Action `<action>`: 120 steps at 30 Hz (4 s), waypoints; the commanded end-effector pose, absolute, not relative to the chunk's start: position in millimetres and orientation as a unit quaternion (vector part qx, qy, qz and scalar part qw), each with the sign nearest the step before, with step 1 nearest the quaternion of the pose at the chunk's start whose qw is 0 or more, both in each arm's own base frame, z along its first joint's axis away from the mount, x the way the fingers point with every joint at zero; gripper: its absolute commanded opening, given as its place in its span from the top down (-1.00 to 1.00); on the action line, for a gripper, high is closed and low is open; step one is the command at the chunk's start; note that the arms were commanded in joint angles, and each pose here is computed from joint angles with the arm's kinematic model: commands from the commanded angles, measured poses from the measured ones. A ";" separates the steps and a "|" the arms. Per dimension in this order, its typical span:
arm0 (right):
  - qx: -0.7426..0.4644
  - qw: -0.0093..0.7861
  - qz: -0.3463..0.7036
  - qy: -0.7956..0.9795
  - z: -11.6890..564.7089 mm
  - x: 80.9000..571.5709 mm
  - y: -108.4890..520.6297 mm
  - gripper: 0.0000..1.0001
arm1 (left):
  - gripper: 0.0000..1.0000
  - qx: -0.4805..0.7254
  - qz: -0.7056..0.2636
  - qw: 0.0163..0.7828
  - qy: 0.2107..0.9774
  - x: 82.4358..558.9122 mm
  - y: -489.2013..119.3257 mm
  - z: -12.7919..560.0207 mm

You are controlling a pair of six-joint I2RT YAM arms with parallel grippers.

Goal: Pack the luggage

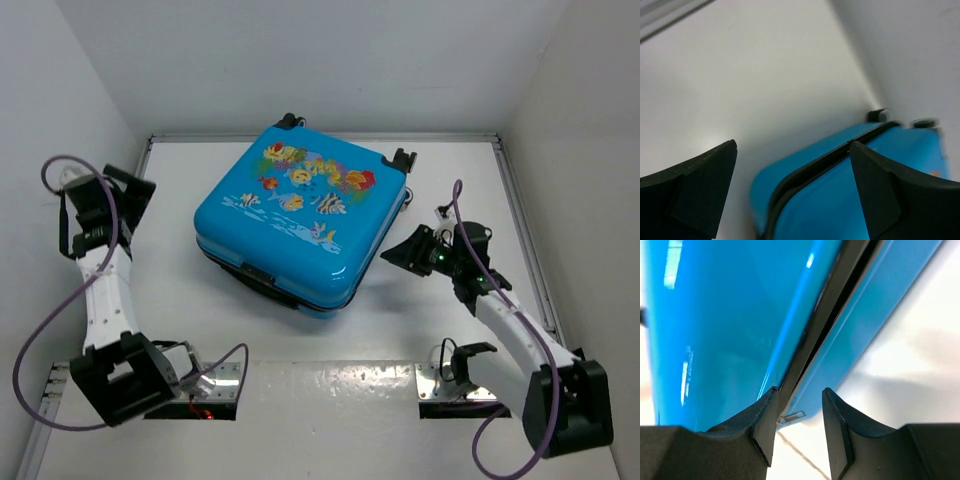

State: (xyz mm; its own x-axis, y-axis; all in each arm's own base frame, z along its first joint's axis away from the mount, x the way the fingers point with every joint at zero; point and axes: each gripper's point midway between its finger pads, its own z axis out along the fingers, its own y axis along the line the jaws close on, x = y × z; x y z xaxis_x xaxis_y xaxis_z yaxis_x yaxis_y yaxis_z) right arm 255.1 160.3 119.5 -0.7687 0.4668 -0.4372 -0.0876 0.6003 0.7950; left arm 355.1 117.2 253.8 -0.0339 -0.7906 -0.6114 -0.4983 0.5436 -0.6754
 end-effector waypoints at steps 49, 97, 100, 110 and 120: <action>-0.030 0.535 0.178 0.825 148.6 288.0 46.9 0.27 | -0.99 -0.344 -0.269 0.391 0.810 401.3 27.2 151.9; -0.021 0.530 0.212 0.821 149.1 319.4 36.4 0.24 | 1.00 -0.320 -0.106 0.207 0.918 353.7 -69.2 3.5; -0.048 0.529 0.223 0.817 144.8 315.1 51.3 0.22 | 1.00 -0.325 -0.082 0.195 0.922 334.5 -37.4 5.5; -0.079 0.573 0.185 0.794 126.8 330.1 66.6 0.22 | 1.00 -0.277 -0.021 0.129 0.952 289.8 50.7 6.6; -0.183 0.570 0.246 0.763 115.8 315.1 120.7 0.16 | 1.00 -0.268 -0.058 0.109 0.955 298.6 51.3 7.2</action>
State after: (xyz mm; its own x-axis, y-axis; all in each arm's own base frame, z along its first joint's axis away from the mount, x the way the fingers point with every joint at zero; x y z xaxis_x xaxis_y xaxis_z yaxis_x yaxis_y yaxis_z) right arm 315.3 98.9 93.4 -0.4128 0.0408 -0.9099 -0.4310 0.8713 0.2346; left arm 367.1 32.7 57.2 -0.7574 -0.5234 -0.3903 -0.3931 0.8429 -0.3674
